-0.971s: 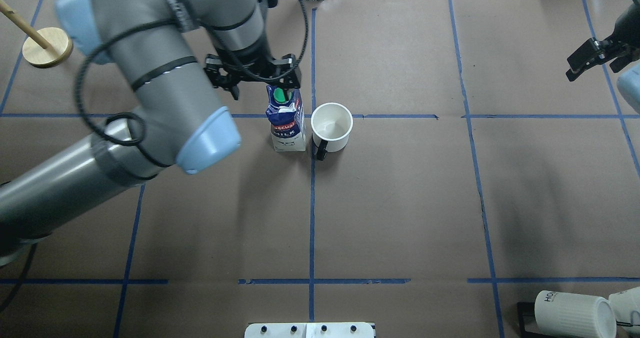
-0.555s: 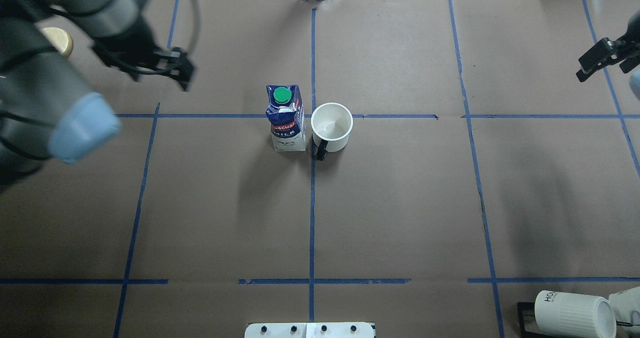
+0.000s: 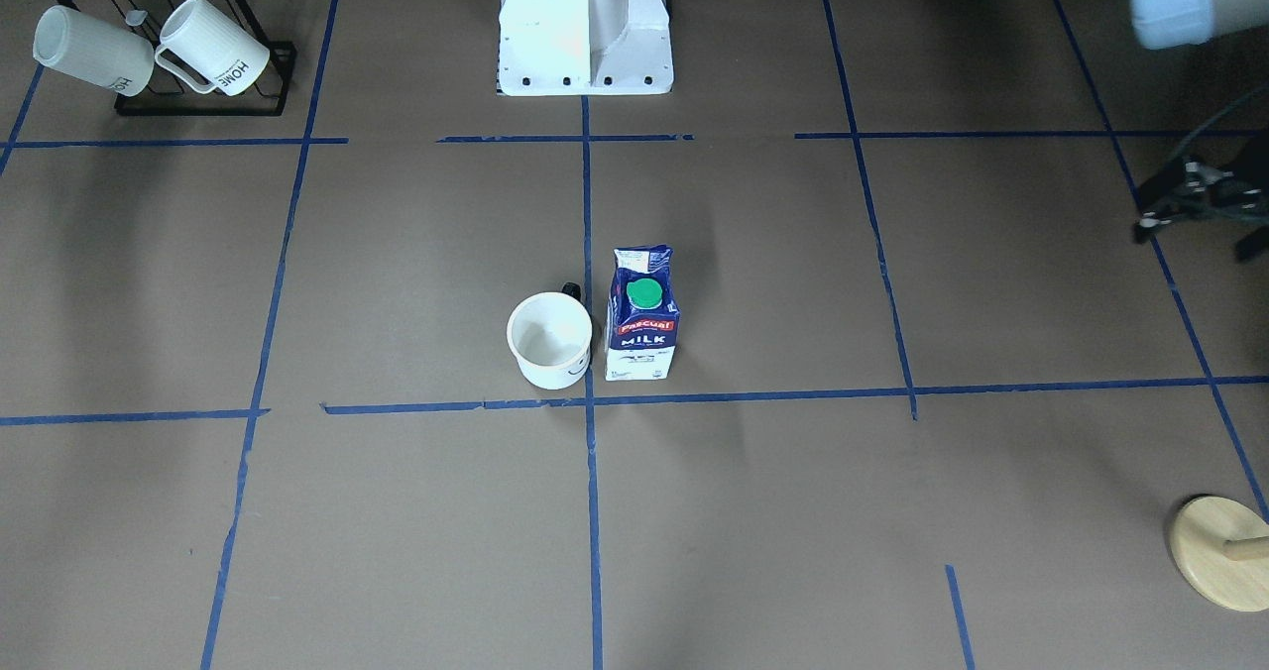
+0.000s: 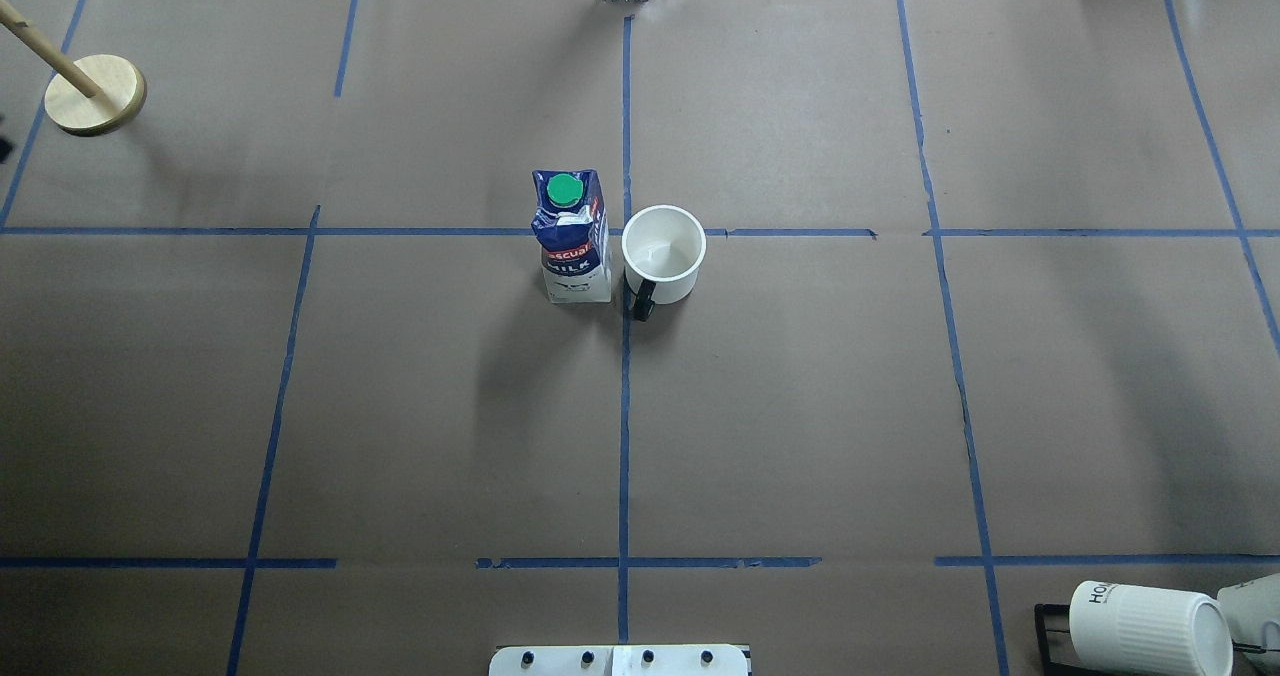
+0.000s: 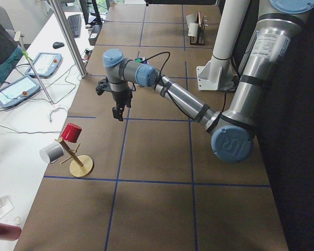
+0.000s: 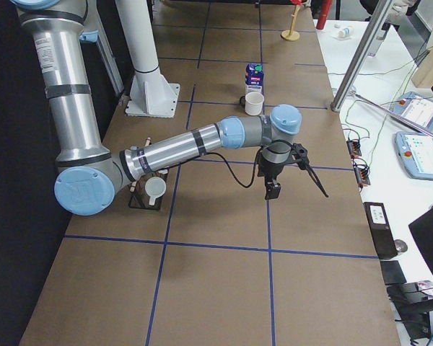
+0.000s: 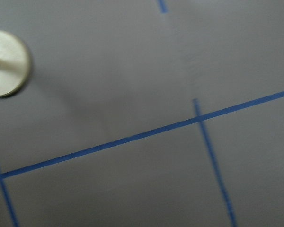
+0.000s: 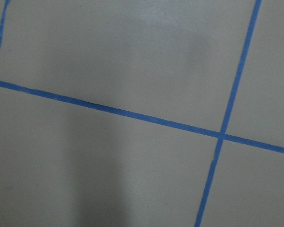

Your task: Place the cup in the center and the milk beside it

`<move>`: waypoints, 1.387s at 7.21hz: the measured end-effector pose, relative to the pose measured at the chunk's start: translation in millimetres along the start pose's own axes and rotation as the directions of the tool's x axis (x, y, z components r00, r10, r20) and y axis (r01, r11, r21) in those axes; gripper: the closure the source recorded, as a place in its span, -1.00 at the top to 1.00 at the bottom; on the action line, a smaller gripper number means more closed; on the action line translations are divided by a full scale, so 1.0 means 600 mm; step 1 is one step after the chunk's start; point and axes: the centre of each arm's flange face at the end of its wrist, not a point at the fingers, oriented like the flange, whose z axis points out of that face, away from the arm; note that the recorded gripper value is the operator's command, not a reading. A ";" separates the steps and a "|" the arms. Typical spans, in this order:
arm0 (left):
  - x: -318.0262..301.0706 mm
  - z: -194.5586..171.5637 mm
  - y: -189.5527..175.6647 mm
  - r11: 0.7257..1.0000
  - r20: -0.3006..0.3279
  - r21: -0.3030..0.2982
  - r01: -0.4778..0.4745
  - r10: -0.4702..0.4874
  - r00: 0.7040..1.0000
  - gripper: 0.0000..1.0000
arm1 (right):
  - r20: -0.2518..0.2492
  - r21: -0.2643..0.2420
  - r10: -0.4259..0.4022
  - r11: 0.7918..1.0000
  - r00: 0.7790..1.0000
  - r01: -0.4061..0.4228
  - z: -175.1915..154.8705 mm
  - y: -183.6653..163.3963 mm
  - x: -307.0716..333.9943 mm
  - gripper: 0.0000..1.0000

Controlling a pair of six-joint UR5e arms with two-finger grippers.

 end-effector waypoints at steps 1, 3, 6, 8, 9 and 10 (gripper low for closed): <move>-0.069 0.013 0.045 0.999 0.007 -0.019 0.042 -0.042 0.999 1.00 | 0.000 -0.008 0.021 1.000 1.000 -0.021 0.005 0.035 0.042 1.00; -0.165 0.050 0.140 0.994 0.013 -0.026 0.106 -0.105 0.994 1.00 | 0.015 -0.024 0.076 0.997 0.997 -0.076 0.019 0.095 0.098 1.00; -0.260 0.111 0.269 0.990 0.009 0.020 0.137 -0.137 0.990 1.00 | 0.024 -0.032 0.104 0.994 0.994 -0.103 0.027 0.118 0.115 1.00; -0.268 0.119 0.288 0.987 -0.036 0.026 0.156 -0.155 0.987 1.00 | 0.025 -0.034 0.107 0.994 0.994 -0.106 0.028 0.120 0.116 1.00; -0.268 0.119 0.286 0.987 -0.042 0.026 0.160 -0.159 0.986 1.00 | 0.025 -0.035 0.108 0.994 0.994 -0.107 0.029 0.121 0.117 1.00; -0.266 0.116 0.283 0.987 -0.045 0.030 0.157 -0.156 0.987 1.00 | 0.025 -0.036 0.108 0.994 0.994 -0.107 0.029 0.122 0.117 1.00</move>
